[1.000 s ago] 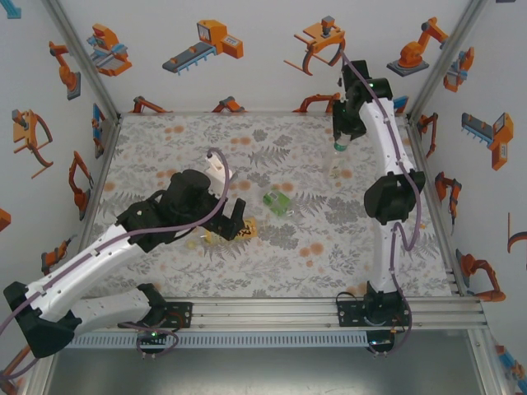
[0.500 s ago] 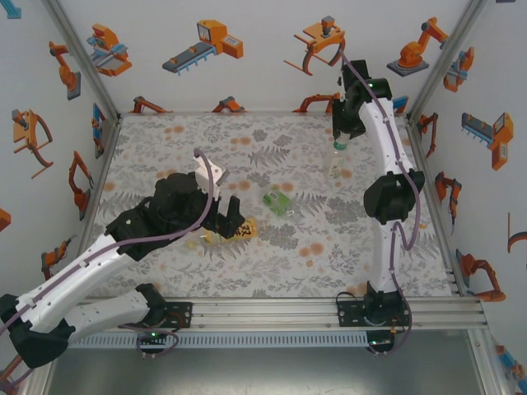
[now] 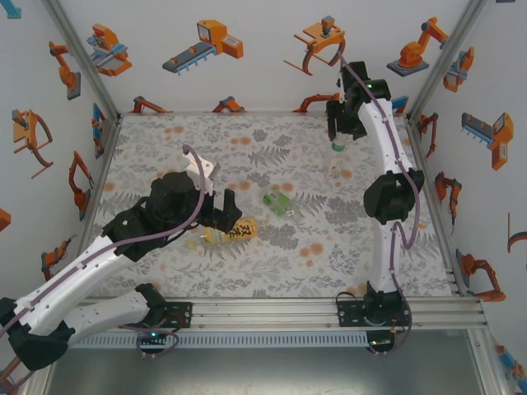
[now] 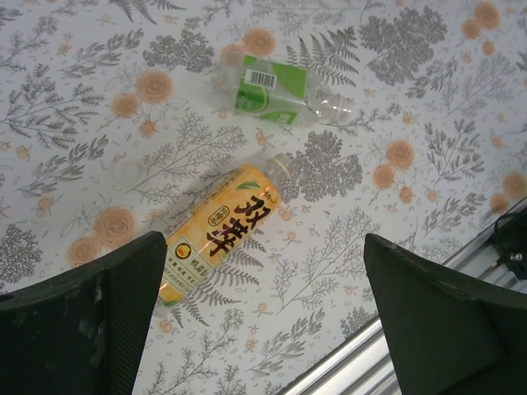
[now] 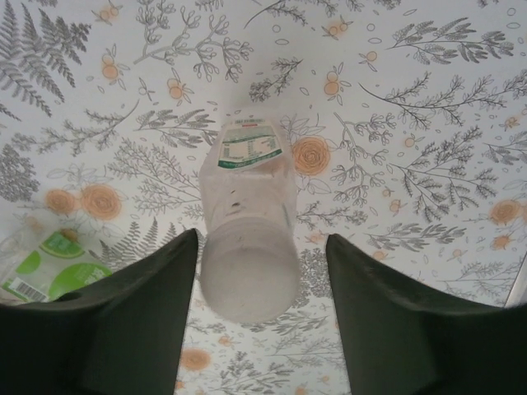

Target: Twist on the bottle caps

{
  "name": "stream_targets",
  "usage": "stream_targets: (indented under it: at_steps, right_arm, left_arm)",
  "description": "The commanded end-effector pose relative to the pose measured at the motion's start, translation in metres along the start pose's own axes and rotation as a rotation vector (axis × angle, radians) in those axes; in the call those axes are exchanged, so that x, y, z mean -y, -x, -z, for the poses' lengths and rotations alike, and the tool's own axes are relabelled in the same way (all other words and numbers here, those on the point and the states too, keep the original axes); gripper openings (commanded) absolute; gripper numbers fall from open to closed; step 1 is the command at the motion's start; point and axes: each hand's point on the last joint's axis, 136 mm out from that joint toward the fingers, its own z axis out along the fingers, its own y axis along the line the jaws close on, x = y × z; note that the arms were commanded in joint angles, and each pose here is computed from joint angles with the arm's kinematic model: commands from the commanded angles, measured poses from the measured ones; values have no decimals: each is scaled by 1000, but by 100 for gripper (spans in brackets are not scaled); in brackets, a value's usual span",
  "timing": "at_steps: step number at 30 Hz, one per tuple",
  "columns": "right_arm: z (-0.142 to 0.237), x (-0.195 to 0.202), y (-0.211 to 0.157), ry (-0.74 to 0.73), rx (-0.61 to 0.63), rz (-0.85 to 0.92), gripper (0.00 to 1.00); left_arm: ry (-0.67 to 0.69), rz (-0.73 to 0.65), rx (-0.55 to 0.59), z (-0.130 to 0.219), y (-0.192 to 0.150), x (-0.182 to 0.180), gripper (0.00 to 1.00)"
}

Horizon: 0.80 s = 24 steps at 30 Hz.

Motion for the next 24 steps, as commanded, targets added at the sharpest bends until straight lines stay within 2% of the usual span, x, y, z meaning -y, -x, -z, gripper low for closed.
stream_targets:
  at_steps: [1,8,9,10,17,20,22,24]
  right_arm:
    - [10,9,-1,-29,6,1,70]
    - [37,15,6,-52,62,-1,74]
    - [42,16,7,-55,70,0,74]
    - [49,16,7,-55,80,-2,74]
    - [102,18,-1,-50,133,-12,74]
    - [123,6,-10,-17,161,-1,74]
    - [137,-4,-19,9,178,5,73]
    - [148,-18,-31,50,189,11,73]
  left_arm:
    - [6,60,39,7,4,-5,97]
    - [-7,86,34,9,2,-4,97]
    - [31,109,38,10,2,-11,97]
    - [84,140,47,11,3,-20,97]
    - [61,171,102,19,8,-20,97]
    - [39,167,86,23,7,-16,97]
    - [4,119,55,26,6,-9,97]
    - [50,135,30,27,3,-16,97]
